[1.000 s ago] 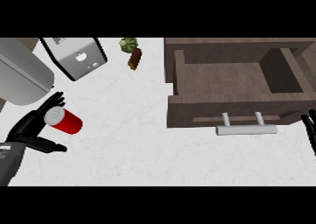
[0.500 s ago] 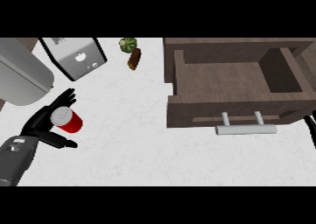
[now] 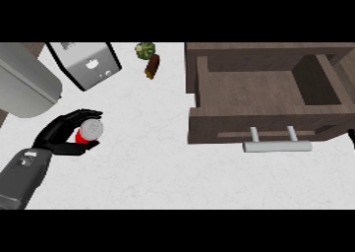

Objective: Pick up the can, place it into the drawer and close the drawer

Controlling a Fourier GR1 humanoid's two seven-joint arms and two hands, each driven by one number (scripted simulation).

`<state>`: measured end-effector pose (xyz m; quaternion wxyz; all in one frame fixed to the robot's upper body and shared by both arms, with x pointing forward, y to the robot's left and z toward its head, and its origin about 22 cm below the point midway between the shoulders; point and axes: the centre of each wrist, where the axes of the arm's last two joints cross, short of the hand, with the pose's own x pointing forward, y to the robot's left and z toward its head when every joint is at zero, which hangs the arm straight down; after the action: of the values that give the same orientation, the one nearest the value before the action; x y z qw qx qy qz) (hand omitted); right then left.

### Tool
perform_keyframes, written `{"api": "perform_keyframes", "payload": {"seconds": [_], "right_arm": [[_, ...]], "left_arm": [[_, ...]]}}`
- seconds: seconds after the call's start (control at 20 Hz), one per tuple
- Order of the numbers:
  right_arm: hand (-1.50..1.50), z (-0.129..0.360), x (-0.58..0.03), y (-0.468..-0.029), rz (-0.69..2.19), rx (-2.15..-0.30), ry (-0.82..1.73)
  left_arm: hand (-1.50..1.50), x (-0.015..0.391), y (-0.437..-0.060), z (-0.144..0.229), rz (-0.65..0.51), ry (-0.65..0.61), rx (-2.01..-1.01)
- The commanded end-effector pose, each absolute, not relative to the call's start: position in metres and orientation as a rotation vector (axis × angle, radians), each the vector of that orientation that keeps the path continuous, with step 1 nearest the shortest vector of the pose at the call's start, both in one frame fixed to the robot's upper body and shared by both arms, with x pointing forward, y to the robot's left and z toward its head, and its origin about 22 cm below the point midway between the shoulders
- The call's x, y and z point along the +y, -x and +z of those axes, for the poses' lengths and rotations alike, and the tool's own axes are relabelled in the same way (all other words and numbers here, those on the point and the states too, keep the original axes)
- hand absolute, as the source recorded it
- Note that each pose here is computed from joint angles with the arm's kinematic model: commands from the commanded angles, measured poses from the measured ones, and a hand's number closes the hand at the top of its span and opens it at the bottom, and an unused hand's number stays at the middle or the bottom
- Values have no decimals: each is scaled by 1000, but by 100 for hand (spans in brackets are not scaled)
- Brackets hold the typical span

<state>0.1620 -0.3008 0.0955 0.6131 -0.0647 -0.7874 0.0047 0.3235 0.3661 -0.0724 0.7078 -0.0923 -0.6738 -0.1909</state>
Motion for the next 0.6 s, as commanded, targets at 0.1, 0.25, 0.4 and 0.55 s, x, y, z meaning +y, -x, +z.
{"api": "perform_keyframes", "payload": {"seconds": [0.1, 0.25, 0.4, 0.55], "right_arm": [[-150, 91, -298, -162, 6, -1818, 162], [-150, 97, -295, -153, -24, -1820, 148], [-150, 93, -302, -156, -26, -1823, 184], [-150, 109, -308, -147, -30, -1818, 177]], "left_arm": [[150, 340, -341, -68, -385, 389, -1551], [150, 356, -320, -81, -366, 454, -1502], [150, 357, -338, -60, -395, 466, -1543], [150, 327, -336, -73, -306, 426, -1586]]}}
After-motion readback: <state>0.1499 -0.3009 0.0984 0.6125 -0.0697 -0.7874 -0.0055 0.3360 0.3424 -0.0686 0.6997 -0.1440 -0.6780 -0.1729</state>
